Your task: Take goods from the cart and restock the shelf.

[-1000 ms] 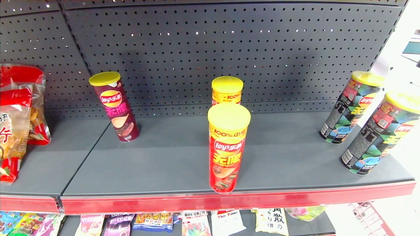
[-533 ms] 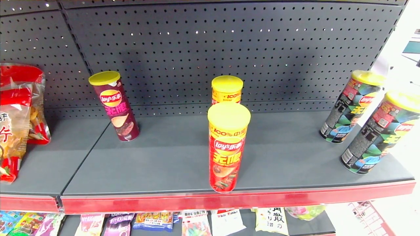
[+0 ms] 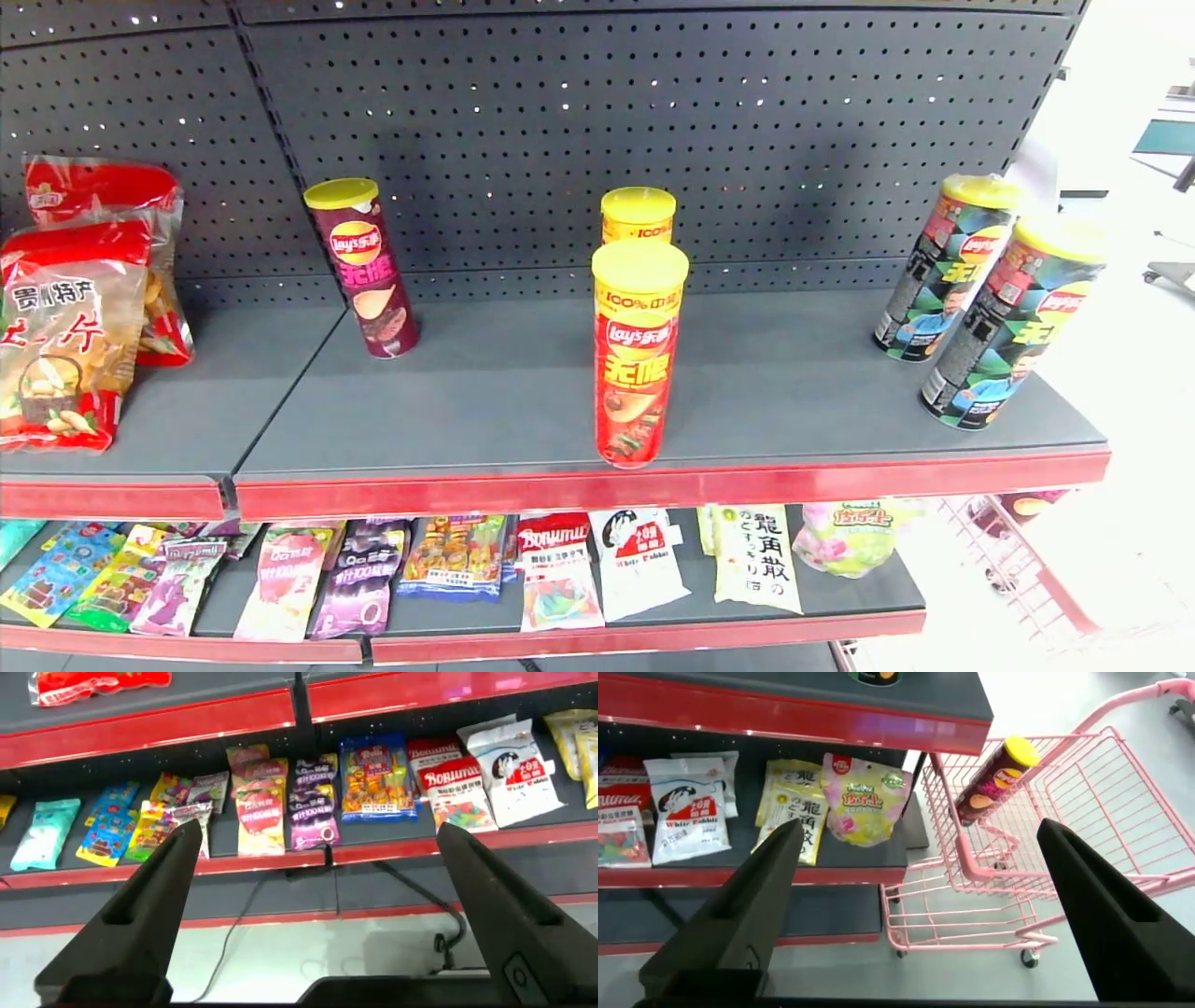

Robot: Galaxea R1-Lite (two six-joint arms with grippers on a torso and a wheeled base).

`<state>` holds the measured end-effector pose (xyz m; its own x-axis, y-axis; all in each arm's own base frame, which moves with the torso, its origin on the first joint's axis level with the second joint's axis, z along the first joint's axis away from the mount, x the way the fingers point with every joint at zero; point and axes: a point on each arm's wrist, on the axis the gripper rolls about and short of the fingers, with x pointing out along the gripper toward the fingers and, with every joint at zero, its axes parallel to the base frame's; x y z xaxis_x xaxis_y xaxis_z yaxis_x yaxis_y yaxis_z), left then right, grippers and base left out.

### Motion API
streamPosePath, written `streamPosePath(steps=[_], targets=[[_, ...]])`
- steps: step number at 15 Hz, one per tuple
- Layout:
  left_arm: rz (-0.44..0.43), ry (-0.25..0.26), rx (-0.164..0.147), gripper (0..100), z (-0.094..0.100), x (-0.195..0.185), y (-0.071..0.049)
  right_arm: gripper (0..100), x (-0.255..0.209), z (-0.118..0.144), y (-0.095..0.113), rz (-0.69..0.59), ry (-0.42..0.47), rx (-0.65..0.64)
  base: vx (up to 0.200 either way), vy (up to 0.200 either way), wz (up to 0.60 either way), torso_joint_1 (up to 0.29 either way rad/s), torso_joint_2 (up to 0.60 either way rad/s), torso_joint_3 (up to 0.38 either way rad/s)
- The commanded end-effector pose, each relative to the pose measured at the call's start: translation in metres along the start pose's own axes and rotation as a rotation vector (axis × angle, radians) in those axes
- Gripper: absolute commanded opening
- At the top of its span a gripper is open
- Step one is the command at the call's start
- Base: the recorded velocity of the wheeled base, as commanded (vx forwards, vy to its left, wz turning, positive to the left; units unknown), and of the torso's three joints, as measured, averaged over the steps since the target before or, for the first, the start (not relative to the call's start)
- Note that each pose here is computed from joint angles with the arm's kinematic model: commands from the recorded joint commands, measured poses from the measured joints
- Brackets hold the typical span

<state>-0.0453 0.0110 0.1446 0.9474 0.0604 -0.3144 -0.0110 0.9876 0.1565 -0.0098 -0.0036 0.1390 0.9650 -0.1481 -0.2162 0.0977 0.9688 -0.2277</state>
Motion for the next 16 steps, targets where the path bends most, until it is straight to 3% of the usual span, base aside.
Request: streamPosePath(steps=[1, 3, 16], targets=[[0.0, -0.004, -0.001, 100, -0.0014, -0.0001, -0.0002, 100, -0.0009, -0.0026, 0.0004, 0.002, -0.003, 0.0, 0.0, -0.2, 0.0, 0.017, 0.01, -0.002], [0.004, -0.028, 0.004, 100, -0.0035, 0.0005, -0.0004, 100, -0.0008, -0.0048, 0.0009, 0.004, -0.002, -0.001, 0.0, -0.2, 0.0, 0.002, 0.0, 0.007], [0.011, -0.062, 0.024, 100, -0.0044, -0.0029, 0.0001, 100, -0.0029, -0.0051, 0.0006, 0.002, -0.019, -0.01, 0.0, -0.2, 0.0, 0.003, 0.0, 0.003]])
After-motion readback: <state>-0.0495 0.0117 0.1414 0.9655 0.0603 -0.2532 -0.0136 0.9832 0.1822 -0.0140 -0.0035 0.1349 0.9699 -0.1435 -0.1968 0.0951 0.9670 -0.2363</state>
